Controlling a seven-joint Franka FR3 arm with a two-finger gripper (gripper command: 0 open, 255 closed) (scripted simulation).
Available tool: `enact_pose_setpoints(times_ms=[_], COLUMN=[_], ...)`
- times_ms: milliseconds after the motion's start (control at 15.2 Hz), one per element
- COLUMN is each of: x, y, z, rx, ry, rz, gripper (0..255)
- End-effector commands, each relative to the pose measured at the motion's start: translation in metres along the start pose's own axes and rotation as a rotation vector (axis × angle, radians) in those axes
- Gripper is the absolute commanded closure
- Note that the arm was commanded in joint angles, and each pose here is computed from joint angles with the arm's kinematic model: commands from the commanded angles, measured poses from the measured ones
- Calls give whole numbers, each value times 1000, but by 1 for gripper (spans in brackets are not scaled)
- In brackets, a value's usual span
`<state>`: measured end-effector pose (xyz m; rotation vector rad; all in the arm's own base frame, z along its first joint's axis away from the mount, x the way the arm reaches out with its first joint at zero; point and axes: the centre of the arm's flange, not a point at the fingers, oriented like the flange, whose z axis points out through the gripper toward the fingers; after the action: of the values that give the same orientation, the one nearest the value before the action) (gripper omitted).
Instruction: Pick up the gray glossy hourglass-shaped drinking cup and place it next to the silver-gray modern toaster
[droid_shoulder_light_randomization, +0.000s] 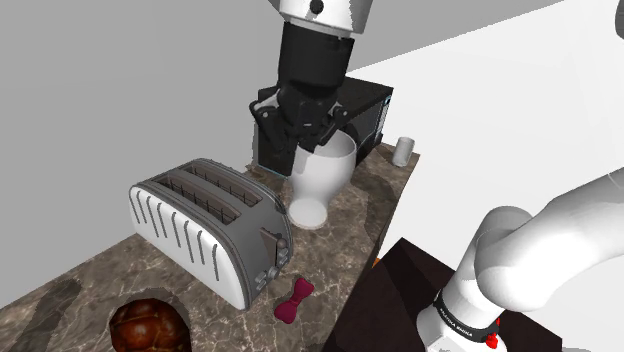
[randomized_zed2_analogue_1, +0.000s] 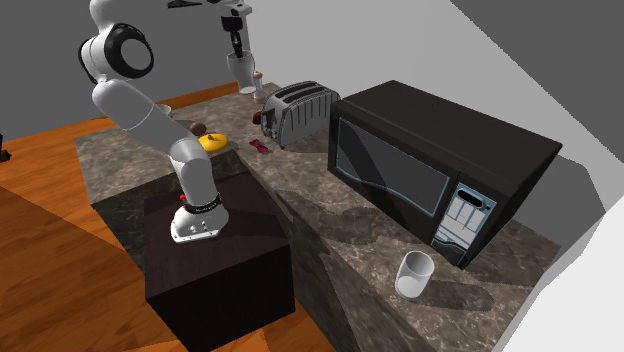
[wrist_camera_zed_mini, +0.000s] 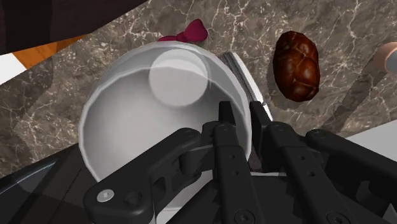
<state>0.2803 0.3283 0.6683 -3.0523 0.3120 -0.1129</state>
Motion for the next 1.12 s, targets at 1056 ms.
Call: enact_pose_setpoints(times_ms=[1056], x=[-33], y=[-52], z=[71], rx=[1], ry=[0], rz=[1], gripper=[255])
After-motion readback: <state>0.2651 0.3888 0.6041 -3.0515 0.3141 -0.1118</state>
